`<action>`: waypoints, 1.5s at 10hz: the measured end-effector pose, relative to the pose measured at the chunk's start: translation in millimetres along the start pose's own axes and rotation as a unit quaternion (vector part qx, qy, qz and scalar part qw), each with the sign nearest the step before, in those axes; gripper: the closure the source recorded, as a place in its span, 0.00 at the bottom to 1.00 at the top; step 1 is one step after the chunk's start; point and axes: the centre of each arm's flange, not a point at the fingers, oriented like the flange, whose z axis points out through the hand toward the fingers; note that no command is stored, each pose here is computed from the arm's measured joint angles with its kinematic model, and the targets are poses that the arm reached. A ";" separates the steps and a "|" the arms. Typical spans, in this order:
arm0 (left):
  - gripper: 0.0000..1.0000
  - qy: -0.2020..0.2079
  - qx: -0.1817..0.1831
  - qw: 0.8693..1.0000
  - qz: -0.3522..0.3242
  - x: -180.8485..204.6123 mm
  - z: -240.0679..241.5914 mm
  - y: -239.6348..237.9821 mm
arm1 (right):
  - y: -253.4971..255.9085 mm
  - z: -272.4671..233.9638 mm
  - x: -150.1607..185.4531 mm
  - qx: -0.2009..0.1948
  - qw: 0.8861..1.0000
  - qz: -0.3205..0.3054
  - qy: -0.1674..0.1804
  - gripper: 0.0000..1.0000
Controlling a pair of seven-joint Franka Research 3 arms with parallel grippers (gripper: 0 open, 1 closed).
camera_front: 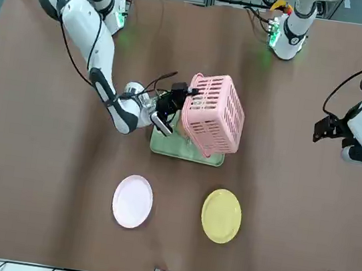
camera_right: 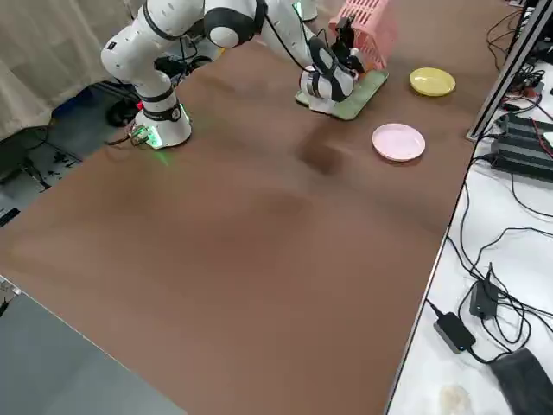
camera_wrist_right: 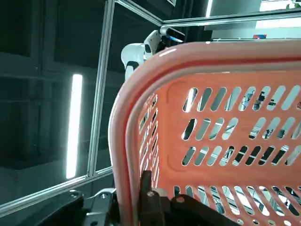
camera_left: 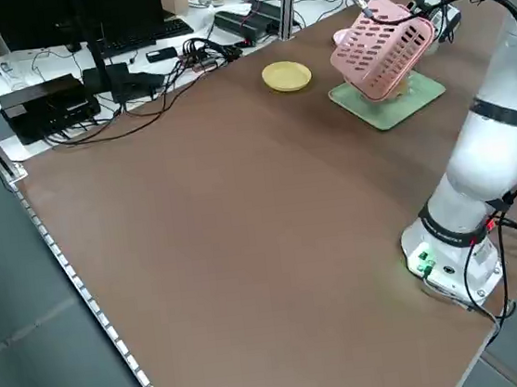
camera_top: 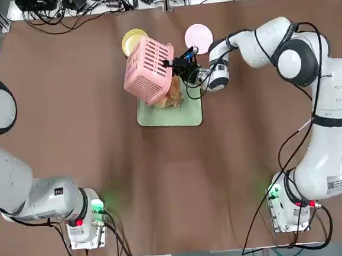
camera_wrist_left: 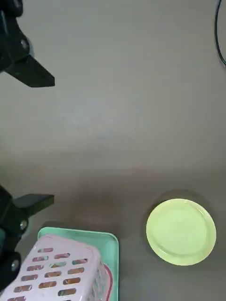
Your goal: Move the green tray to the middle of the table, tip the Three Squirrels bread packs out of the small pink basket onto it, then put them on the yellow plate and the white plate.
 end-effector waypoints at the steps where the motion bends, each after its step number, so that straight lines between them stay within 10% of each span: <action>1: 0.00 0.000 0.000 1.000 0.000 0.0 0.0 0.3 | 0.0 6.1 0.8 0.004 1.000 -0.001 0.001 0.93; 15: 0.00 -0.004 0.000 1.000 -0.010 2.4 5.2 -11.5 | -10.3 41.8 51.2 -0.006 0.999 0.030 0.032 0.93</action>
